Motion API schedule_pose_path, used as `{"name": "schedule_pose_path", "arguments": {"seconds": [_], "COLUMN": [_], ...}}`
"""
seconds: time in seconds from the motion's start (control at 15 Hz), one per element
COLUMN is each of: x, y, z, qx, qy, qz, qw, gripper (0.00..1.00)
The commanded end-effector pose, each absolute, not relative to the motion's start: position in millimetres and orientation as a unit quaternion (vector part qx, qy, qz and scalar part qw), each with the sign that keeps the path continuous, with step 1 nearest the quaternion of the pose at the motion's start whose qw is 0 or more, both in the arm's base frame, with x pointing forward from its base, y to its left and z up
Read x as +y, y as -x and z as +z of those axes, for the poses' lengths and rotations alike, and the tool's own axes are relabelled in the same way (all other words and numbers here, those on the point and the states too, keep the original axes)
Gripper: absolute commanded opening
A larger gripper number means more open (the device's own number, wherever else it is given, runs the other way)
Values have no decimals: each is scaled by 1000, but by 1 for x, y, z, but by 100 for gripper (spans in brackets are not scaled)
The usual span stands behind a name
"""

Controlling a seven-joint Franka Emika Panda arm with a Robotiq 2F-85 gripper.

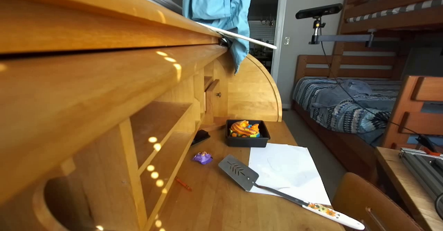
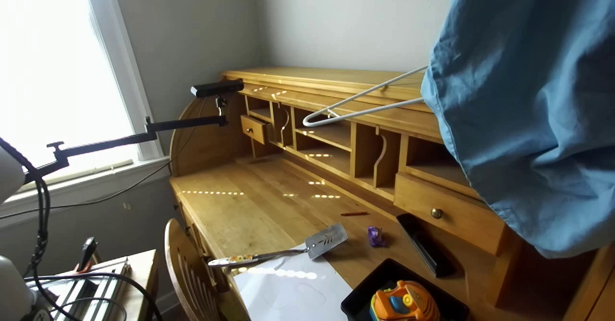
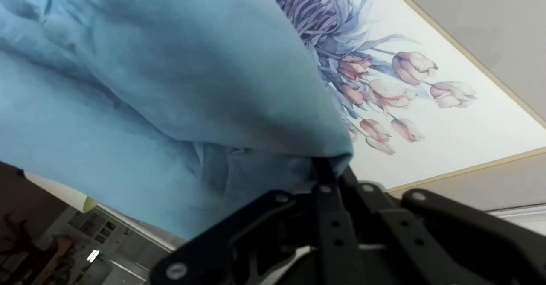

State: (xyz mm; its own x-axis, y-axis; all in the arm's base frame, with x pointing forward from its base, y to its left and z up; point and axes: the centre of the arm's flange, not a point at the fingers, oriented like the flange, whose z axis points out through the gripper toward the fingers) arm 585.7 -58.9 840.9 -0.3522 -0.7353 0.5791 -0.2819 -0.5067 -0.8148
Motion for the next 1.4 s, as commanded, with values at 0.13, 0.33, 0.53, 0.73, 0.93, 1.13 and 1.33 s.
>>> {"name": "schedule_pose_path", "arguments": {"seconds": [0.13,0.33,0.53,0.73,0.93,1.13,1.33], "x": [5,64,119,150,165,175,180], "y": [-539,-536,-522,-516,-520,-511,-486], "z": [791,741,694,641,593,559,543], "qx": [499,489,470,452,433,416,402], "qy": [565,609,657,697,724,743,739], "qz": [-603,-547,-482,-408,-341,-281,-289], "qw": [261,302,339,379,415,443,457], "gripper": [1,1,1,1,1,1,1]}}
